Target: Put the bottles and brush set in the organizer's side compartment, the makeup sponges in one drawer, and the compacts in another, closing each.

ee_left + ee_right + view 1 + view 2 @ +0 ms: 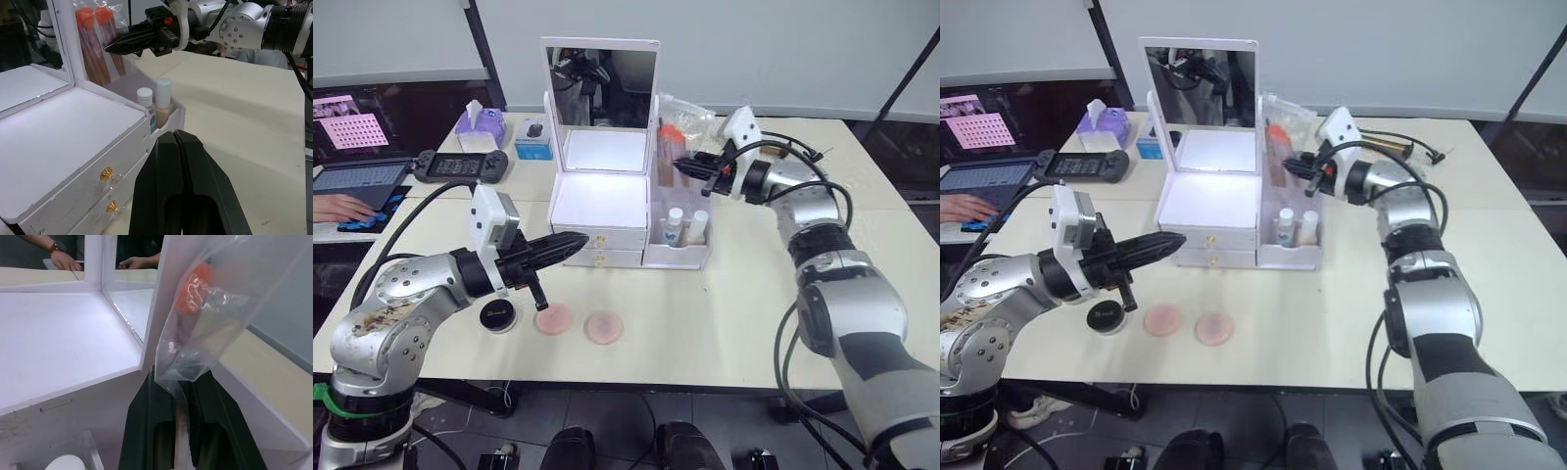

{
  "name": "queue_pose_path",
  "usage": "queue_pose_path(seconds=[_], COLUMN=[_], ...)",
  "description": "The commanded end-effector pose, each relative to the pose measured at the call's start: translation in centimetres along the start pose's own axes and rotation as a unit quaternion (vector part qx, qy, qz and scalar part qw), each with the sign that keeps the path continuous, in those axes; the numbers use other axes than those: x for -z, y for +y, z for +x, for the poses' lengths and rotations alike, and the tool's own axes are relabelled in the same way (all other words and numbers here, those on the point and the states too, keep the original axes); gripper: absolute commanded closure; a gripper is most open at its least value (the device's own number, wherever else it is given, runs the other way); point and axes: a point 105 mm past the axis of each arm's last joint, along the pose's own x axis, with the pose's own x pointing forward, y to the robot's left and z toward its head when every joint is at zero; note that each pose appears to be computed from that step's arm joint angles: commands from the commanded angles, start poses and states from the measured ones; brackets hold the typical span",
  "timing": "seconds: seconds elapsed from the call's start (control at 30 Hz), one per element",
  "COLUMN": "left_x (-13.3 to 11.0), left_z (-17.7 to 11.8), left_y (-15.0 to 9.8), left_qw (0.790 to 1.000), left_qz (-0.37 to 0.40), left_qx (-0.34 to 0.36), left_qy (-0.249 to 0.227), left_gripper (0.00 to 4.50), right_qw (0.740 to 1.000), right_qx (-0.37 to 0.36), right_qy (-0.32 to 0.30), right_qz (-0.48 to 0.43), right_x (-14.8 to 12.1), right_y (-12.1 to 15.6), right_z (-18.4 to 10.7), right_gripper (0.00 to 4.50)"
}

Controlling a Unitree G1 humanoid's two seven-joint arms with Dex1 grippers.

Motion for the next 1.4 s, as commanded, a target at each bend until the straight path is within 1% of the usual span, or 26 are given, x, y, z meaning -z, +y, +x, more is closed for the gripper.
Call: queue_pose_path(seconds=[0.03,0.17,0.27,0.33,0.4,0.47,0.7,0.9,0.97,1.03,1.13,1.17,1.23,1.4], left_x=[-0.9,-1.0,-1.0,-0.9,-0.9,-0.8,-0.5,-0.2,-0.2,-0.2,-0.1,-0.2,-0.2,-0.3], left_z=[-0.1,-0.1,0.0,0.1,0.2,0.3,0.9,0.9,0.9,0.9,1.0,1.1,1.3,1.6], left_y=[-0.4,-0.4,-0.5,-0.6,-0.6,-0.6,-0.9,-0.9,-0.8,-0.7,-0.6,-0.5,-0.3,0.6], left_qw=[1.000,1.000,1.000,1.000,1.000,1.000,1.000,1.000,1.000,1.000,1.000,1.000,1.000,0.999], left_qz=[0.018,0.018,0.018,0.018,0.018,0.017,0.014,0.014,0.014,0.015,0.019,0.020,0.026,0.042], left_qx=[0.002,0.001,0.001,0.001,0.002,0.003,0.016,0.015,0.015,0.014,0.014,0.014,0.012,-0.002], left_qy=[-0.008,-0.009,-0.009,-0.009,-0.008,-0.009,-0.008,-0.007,-0.008,-0.008,-0.010,-0.011,-0.013,-0.016], left_gripper=[4.50,4.50,4.50,4.50,4.50,4.50,4.50,4.50,4.50,4.50,4.50,4.50,4.50,4.50], right_qw=[0.999,0.998,0.998,0.998,0.999,0.999,0.999,0.996,0.996,0.997,0.999,0.999,0.999,0.992], right_qx=[0.018,0.034,0.045,0.047,0.044,0.040,0.038,0.042,0.029,0.008,-0.002,0.009,0.034,0.096], right_qy=[-0.010,0.011,0.017,0.014,0.011,0.006,-0.025,-0.073,-0.081,-0.075,-0.042,-0.036,-0.030,0.020], right_qz=[-0.029,-0.043,-0.035,-0.027,-0.022,-0.022,-0.019,-0.035,-0.034,-0.031,-0.030,-0.031,-0.030,-0.080], right_x=[-1.0,0.1,0.6,0.6,0.5,0.2,-1.5,-4.9,-5.9,-6.2,-5.8,-5.7,-6.0,-5.5], right_y=[-0.3,-0.1,-0.3,-0.4,-0.5,-0.6,-1.8,-3.7,-3.7,-3.2,-2.5,-2.5,-2.6,-3.5], right_z=[0.7,1.0,0.8,0.7,0.6,0.5,-1.0,-3.5,-4.0,-4.3,-4.5,-4.5,-4.1,-1.9], right_gripper=[4.49,4.49,4.49,3.76,3.17,2.47,0.06,0.02,0.02,0.02,0.02,0.19,0.66,2.35])
